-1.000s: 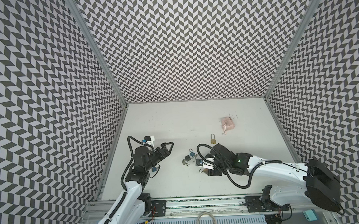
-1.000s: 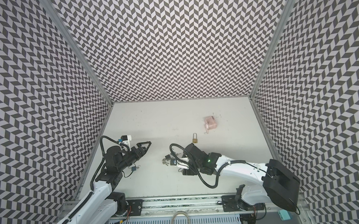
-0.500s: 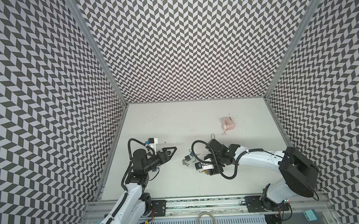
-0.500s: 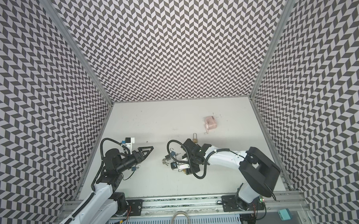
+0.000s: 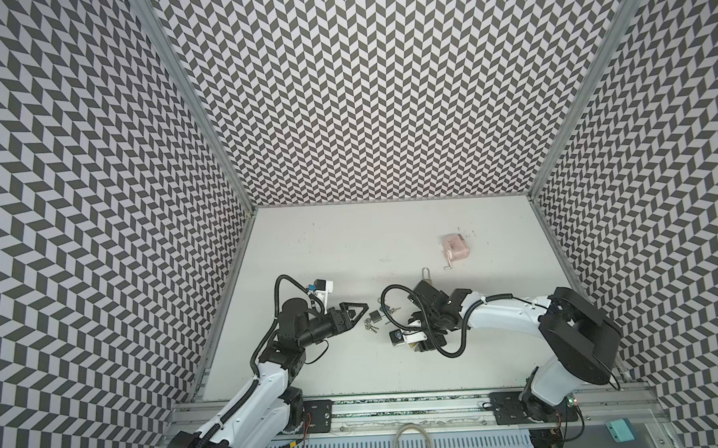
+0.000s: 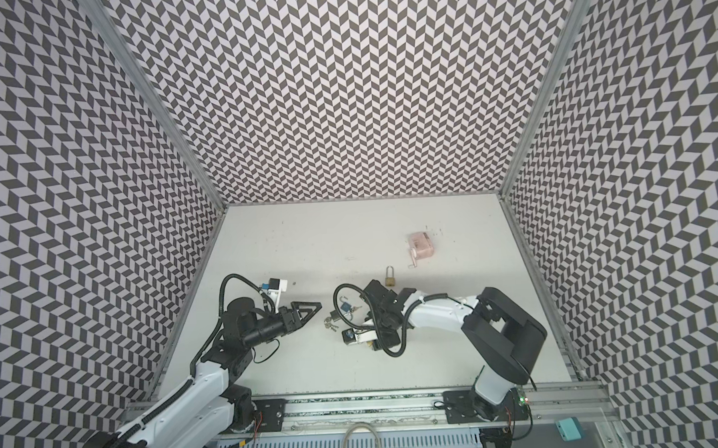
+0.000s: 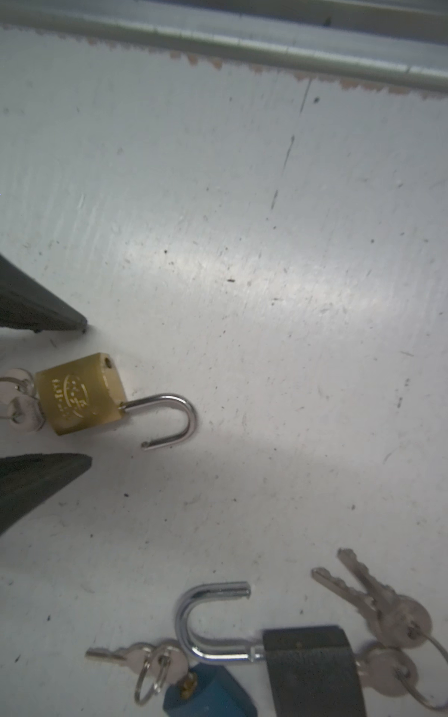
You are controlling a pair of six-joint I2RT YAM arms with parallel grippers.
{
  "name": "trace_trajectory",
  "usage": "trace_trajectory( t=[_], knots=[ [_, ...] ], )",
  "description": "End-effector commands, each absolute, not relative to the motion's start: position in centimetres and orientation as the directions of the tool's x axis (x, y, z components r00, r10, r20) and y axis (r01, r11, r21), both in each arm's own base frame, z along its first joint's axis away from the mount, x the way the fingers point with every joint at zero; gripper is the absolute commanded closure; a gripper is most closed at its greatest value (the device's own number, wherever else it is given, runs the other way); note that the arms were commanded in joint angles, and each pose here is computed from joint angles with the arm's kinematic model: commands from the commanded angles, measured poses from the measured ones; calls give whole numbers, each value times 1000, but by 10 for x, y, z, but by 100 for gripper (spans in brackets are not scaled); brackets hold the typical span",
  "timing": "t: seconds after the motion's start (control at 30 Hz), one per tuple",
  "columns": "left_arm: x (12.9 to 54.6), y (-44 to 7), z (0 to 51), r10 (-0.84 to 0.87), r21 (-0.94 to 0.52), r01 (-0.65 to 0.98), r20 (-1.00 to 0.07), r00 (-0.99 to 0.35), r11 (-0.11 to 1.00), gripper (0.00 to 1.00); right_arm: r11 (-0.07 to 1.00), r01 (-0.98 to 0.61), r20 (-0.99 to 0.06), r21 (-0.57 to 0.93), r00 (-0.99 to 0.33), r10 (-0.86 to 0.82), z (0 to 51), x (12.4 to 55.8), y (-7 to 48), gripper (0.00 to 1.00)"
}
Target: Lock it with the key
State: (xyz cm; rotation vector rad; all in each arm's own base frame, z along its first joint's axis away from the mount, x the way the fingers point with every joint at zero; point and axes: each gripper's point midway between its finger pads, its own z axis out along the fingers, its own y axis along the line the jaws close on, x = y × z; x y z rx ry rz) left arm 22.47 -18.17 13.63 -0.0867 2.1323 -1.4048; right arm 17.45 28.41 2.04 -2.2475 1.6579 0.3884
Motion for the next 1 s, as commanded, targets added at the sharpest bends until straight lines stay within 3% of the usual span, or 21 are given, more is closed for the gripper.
trace_trajectory(
  t=[0.0,0.37,0.7,0.97],
  knots=[
    [228,-182,143,-365,-853,278,-454,-813,442,11,-301,-949,-415,-92,311,-855,18,176,291,53],
    [228,-180,143,-369,-848,276,-460,-808,453,11,-284,-957,-400,-53,281,-872,12,175,285,63],
    [231,-181,147,-366,-841,282,-470,-804,461,12,-267,-962,-407,-49,263,-875,12,176,282,78],
    [240,-179,169,-356,-805,346,-541,-762,483,13,-202,-973,-568,-108,227,-791,48,183,296,89]
  ],
)
